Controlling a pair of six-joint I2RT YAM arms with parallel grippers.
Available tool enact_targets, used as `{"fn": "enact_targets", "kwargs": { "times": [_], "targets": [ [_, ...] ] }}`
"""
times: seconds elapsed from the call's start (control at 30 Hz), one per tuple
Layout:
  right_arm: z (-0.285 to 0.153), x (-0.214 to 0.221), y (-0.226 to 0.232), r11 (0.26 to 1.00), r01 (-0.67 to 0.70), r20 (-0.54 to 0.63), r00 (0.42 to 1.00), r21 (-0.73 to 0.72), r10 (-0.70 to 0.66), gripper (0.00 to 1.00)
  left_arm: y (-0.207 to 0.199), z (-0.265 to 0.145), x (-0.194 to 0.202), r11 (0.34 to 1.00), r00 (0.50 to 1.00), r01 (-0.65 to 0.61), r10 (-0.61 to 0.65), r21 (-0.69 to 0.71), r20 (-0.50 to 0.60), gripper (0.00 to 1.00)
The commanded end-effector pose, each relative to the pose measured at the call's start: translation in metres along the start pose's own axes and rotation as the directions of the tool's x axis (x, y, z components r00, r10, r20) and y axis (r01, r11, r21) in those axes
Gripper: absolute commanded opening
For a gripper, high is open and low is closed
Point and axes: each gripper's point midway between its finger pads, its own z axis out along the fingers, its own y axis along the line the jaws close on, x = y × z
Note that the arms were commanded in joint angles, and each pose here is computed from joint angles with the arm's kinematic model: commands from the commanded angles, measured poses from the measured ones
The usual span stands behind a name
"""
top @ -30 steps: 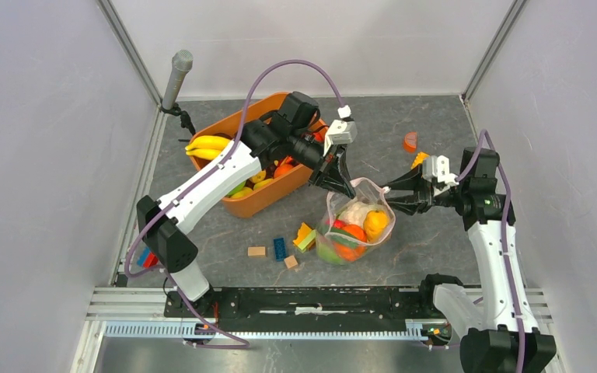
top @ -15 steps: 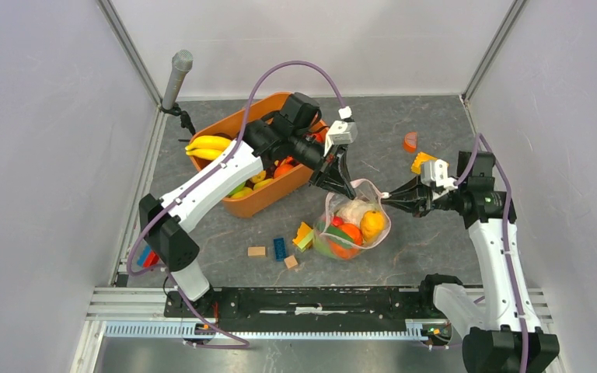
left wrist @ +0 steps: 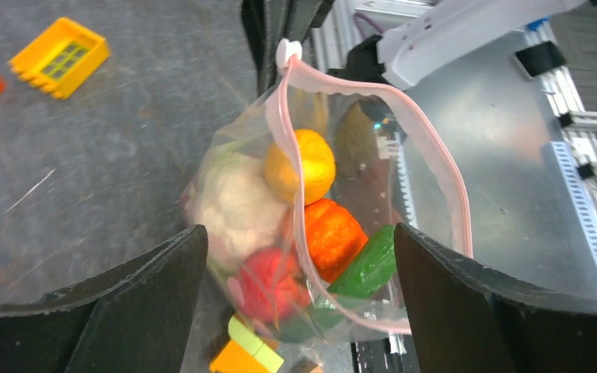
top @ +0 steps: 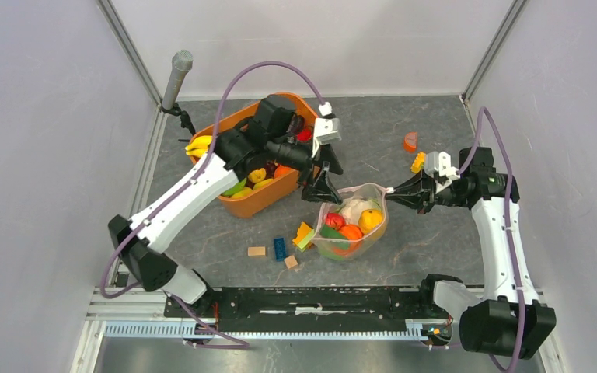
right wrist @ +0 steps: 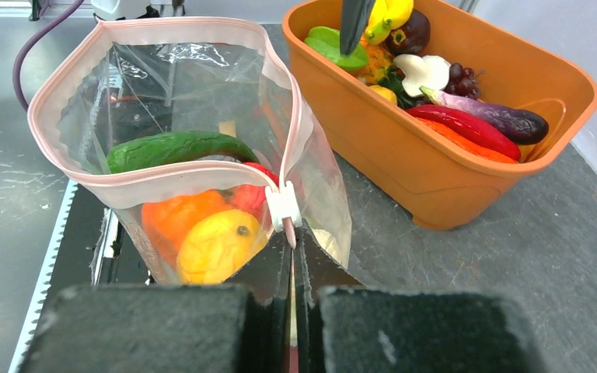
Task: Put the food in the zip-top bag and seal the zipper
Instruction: Adjust the zipper food storage bag at the center of the board.
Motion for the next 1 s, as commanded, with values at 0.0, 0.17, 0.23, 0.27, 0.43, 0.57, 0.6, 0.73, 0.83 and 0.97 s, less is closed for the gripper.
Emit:
{"fn": "enact_targets", "kwargs": {
  "times": [0.0, 0.17, 0.23, 0.27, 0.43, 0.57, 0.6, 0.73, 0.83, 0.97],
  "targets": [
    [-0.004, -0.011, -0.004, 1.0, 0.018, 0.019, 1.0, 0.02, -0.018, 0.0, 0.006, -0.033, -0.024, 0.97, 0.998, 0.002, 0.012, -0.244, 0.058, 0.97],
    [-0.006, -0.009, -0.01, 0.999, -0.003, 0.018, 1.0, 0.034, 0.003, 0.0, -0.013, -0.051, -0.003, 0.936, 0.994, 0.054, -0.018, -0.349, 0.106, 1.0],
    [-0.006, -0.009, -0.008, 0.999, 0.002, 0.018, 1.0, 0.034, -0.002, 0.0, -0.02, -0.052, 0.009, 0.921, 0.988, 0.09, -0.034, -0.378, 0.154, 1.0],
    [-0.006, -0.009, -0.007, 0.999, 0.003, 0.018, 1.0, 0.034, -0.004, 0.0, -0.026, -0.051, 0.017, 0.918, 0.983, 0.118, -0.053, -0.378, 0.178, 1.0],
    [-0.007, -0.009, -0.008, 0.999, 0.002, 0.017, 1.0, 0.036, -0.003, 0.0, -0.051, -0.04, 0.047, 0.897, 0.978, 0.124, -0.038, -0.424, 0.205, 1.0],
    [-0.007, -0.007, -0.009, 0.999, -0.01, 0.018, 1.0, 0.035, 0.009, 0.0, -0.061, -0.033, 0.063, 0.883, 0.98, 0.085, 0.011, -0.461, 0.201, 1.0],
    [-0.007, -0.006, -0.009, 0.999, -0.012, 0.018, 1.0, 0.036, 0.011, 0.0, -0.06, -0.035, 0.062, 0.875, 0.975, 0.087, 0.023, -0.477, 0.219, 1.0],
    [-0.006, -0.008, -0.007, 0.999, -0.005, 0.018, 1.0, 0.034, 0.005, 0.0, -0.055, -0.035, 0.062, 0.836, 0.97, 0.065, 0.075, -0.545, 0.231, 1.0],
    [-0.007, -0.008, -0.007, 0.999, -0.002, 0.018, 1.0, 0.036, 0.001, 0.0, -0.045, -0.033, 0.055, 0.803, 0.962, 0.072, 0.1, -0.591, 0.252, 0.9],
    [-0.006, -0.006, -0.006, 0.999, -0.005, 0.018, 1.0, 0.036, 0.004, 0.0, -0.045, -0.024, 0.05, 0.816, 0.965, 0.04, 0.119, -0.577, 0.235, 0.62]
  ]
}}
